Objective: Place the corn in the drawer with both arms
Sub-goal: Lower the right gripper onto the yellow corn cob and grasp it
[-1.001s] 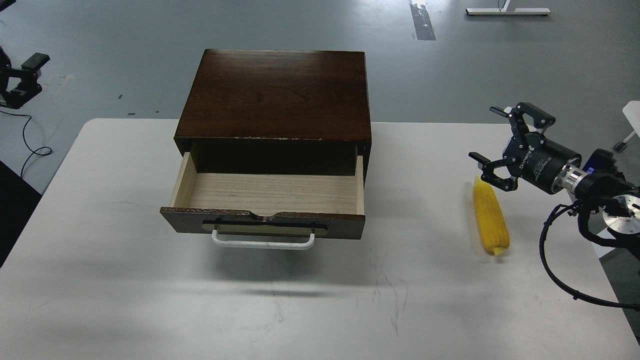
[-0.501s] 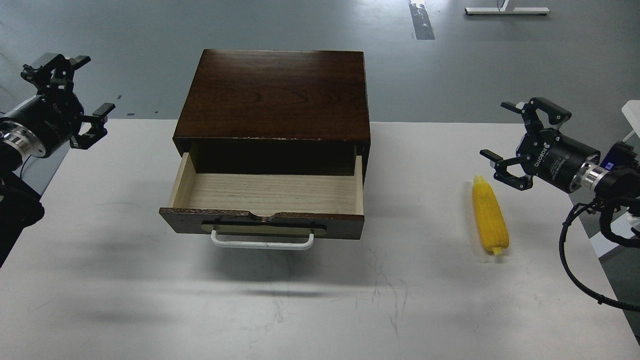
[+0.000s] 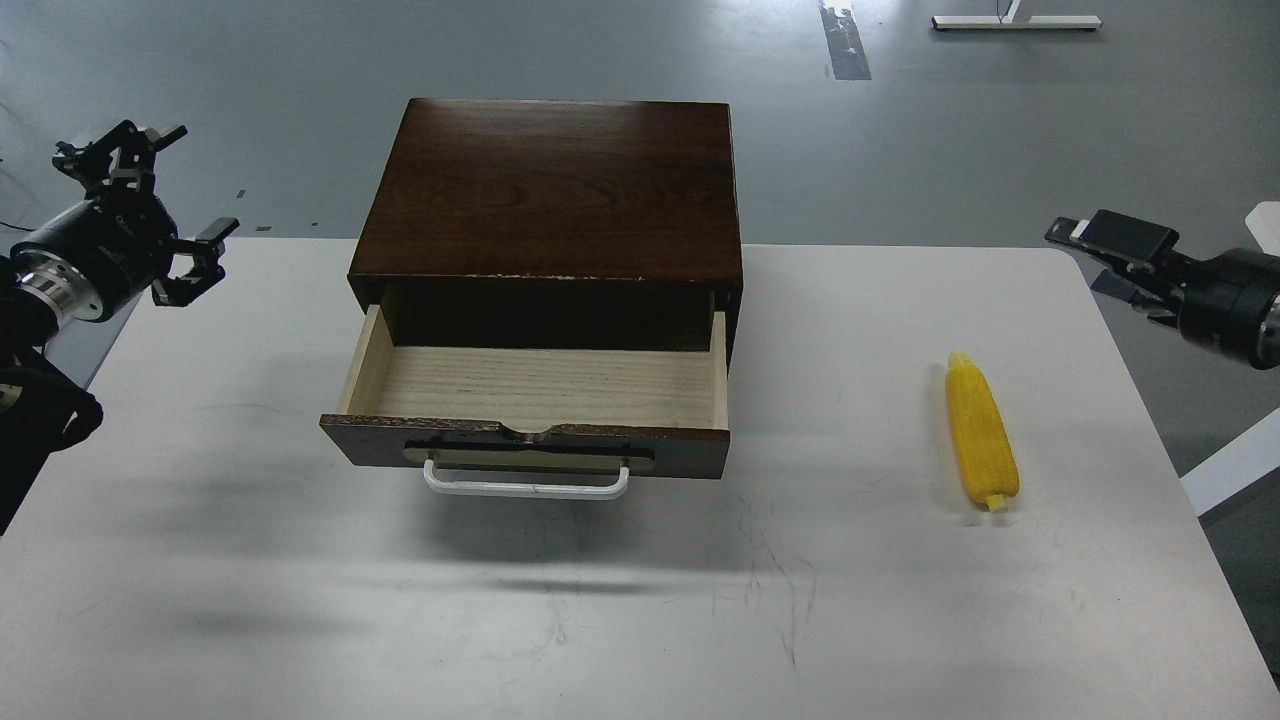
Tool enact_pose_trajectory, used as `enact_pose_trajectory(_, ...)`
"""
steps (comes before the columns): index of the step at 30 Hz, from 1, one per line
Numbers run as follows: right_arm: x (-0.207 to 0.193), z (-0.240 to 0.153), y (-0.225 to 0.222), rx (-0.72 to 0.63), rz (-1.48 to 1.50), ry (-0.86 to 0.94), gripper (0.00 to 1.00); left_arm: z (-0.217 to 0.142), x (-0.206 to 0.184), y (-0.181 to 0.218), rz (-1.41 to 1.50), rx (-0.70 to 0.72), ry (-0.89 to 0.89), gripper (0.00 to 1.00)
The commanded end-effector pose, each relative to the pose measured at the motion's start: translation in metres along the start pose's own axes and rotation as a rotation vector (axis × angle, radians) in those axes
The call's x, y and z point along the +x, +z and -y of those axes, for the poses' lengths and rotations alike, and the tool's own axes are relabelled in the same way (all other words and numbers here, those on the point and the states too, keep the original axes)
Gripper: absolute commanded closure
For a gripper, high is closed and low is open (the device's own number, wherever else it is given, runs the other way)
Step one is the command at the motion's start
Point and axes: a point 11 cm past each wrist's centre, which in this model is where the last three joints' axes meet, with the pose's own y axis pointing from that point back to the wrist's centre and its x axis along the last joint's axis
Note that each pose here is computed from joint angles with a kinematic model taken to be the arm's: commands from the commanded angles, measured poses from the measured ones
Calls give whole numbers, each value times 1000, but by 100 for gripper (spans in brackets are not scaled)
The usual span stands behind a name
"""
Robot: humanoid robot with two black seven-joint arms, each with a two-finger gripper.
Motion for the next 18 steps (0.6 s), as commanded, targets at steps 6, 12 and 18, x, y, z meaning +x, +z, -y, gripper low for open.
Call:
enact_pose_trajectory(6,-68,27,25,-86,-219,-91,5,-2,2,4,9,-7,1,2)
enact_pose_trajectory(12,-105,51,36,-115,-190,-157,6,-2,4,6,10,-18,6,2)
enact_pose_trajectory(18,-125,64,31,-101,-192,-195,7,-4,6,8,12,-19,10,2)
